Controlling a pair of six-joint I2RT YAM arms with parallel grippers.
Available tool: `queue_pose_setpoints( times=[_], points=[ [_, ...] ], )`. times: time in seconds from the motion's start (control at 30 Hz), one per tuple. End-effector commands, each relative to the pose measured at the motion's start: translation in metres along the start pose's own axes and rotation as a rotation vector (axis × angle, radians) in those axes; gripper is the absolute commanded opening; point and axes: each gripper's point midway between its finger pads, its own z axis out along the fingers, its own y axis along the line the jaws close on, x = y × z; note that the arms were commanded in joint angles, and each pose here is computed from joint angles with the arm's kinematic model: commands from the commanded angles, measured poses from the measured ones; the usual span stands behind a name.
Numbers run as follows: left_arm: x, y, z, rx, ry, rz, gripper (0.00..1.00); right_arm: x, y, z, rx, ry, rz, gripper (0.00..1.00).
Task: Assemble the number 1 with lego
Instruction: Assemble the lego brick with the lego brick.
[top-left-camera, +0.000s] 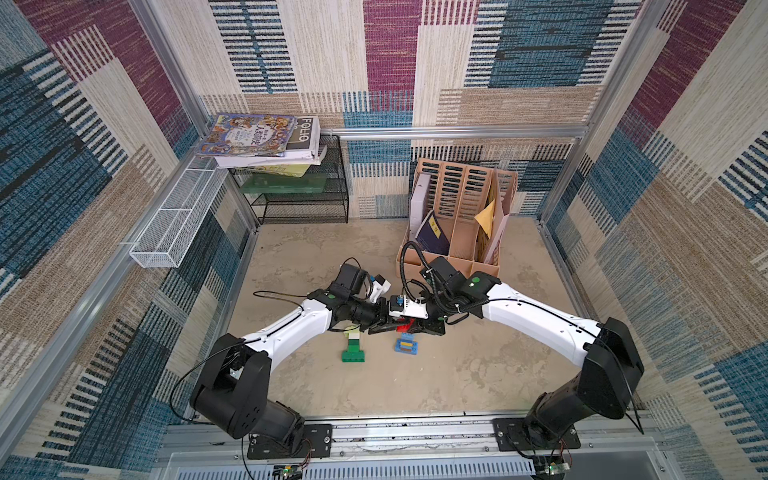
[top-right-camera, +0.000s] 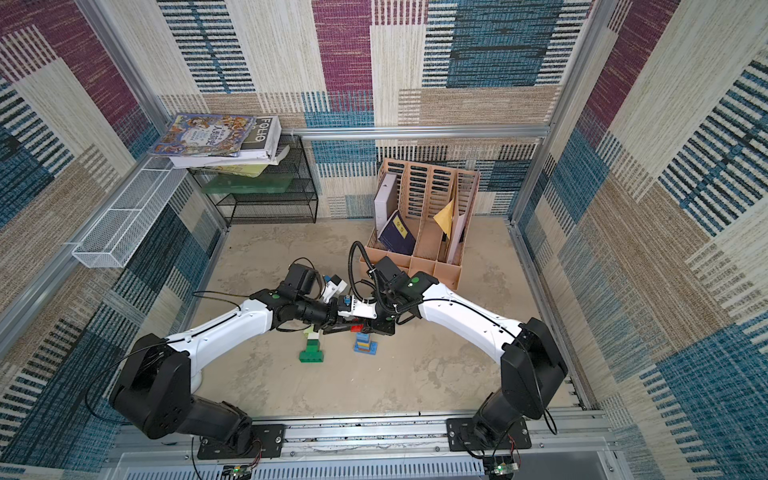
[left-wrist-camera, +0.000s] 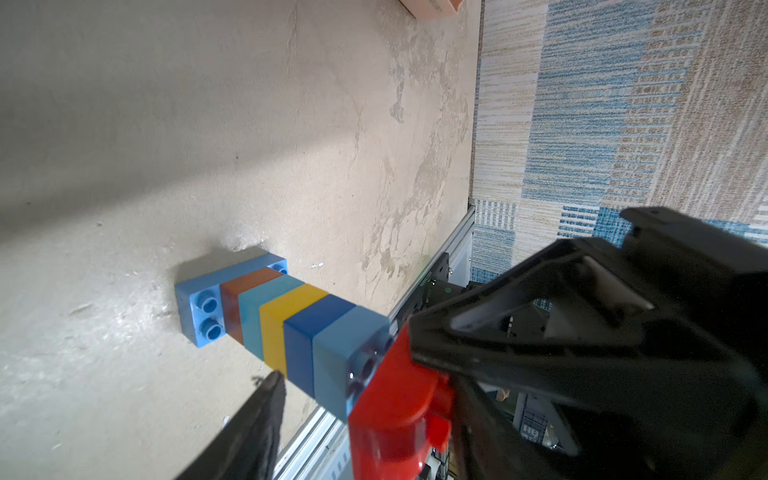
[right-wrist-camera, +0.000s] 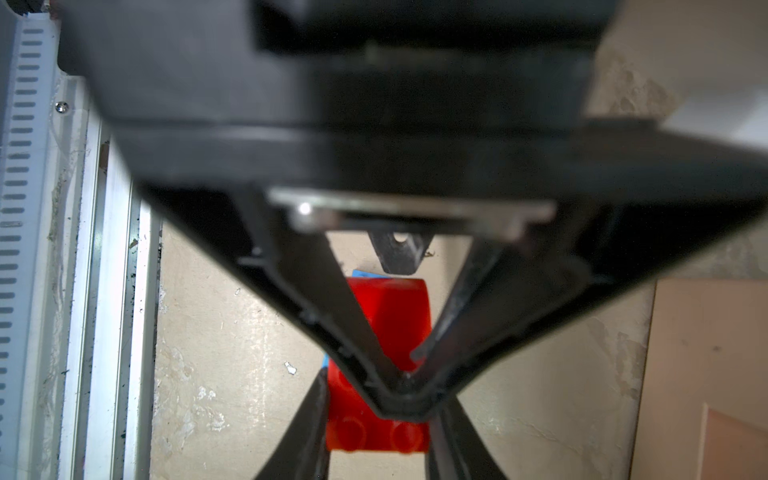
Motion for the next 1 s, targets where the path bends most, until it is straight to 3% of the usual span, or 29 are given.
queue_pose_setpoints(
  times=[0.0, 0.23, 0.4, 0.8, 0.97],
  points=[
    [-0.004, 0.006, -0.004, -0.033, -0.038, -0.013, 0.67, -0.001, 0.004, -0.003, 0.001, 0.024, 0.076, 0.17],
    [-0.008, 0.001, -0.01, -0.007, -0.065, -0.009, 0.67, -0.002, 0.013, 0.0, 0.015, 0.051, 0.234, 0.13],
    [-0.004, 0.002, -0.01, 0.009, -0.047, -0.003, 0.66, -0.002, 0.021, 0.005, 0.017, 0.087, 0.155, 0.13],
    [-0.004, -0.005, -0.008, 0.061, -0.026, 0.01, 0.54, 0.009, 0.023, 0.003, 0.03, 0.08, 0.129, 0.1],
    [-0.003, -0.006, -0.007, 0.069, -0.014, 0.011, 0.53, 0.008, 0.017, 0.003, 0.035, 0.071, 0.123, 0.1]
  ],
)
